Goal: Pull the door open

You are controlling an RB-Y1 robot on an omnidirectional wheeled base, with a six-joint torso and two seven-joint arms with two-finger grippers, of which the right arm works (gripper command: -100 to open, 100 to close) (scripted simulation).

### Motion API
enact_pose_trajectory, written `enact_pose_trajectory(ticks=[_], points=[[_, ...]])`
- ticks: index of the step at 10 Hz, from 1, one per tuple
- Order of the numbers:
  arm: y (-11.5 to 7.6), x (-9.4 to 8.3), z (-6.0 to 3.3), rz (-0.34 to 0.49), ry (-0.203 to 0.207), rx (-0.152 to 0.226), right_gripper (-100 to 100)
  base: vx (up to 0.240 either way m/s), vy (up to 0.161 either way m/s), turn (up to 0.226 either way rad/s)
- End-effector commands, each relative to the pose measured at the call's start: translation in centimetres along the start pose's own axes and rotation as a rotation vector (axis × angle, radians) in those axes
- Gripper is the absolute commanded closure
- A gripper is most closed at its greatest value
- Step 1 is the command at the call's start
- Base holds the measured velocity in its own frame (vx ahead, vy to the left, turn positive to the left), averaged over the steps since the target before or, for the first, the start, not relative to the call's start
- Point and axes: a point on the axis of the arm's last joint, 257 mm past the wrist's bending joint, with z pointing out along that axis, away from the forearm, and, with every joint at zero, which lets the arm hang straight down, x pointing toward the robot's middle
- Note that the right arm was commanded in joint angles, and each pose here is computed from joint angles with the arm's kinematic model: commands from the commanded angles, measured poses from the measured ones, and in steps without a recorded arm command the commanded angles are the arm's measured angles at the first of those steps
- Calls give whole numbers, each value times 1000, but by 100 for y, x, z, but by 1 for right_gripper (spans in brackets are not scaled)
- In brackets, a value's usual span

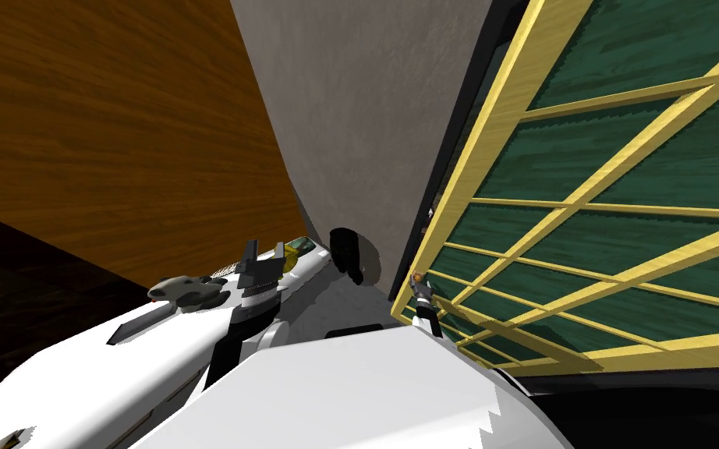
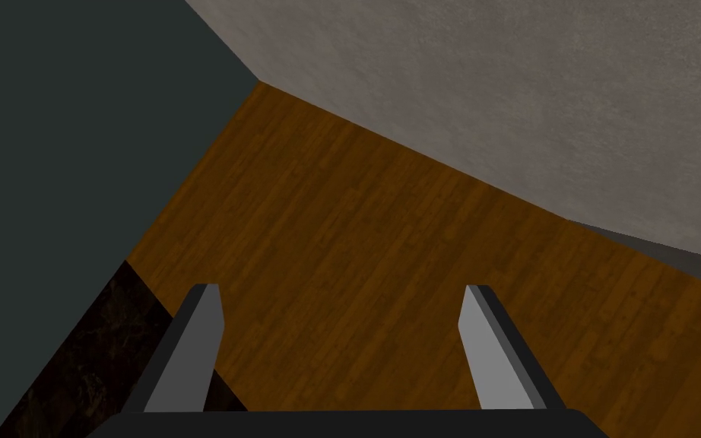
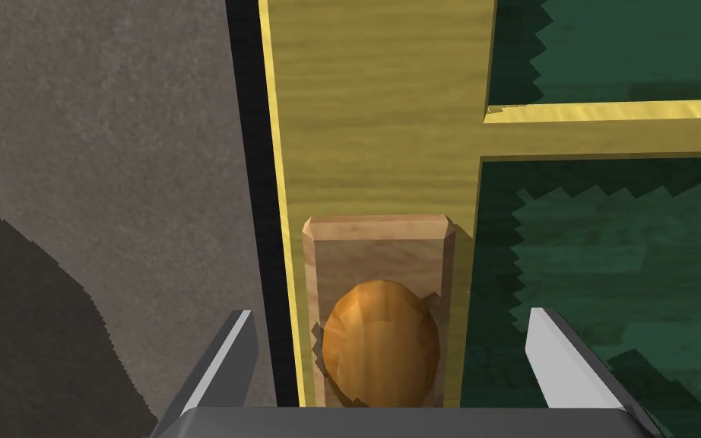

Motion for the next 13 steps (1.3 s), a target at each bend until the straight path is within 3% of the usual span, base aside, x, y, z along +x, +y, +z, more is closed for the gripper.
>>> enact_pose_trajectory(ticks=[1,2,7,13], points=[[0,0,0,0,0,0,-100,64,-11,10],[0,0,0,0,0,0,100,-8,1,-6],[0,0,0,0,0,0,100,-12,2,1],[-394,21,-27,12,0,137,100,-246,-8,77]])
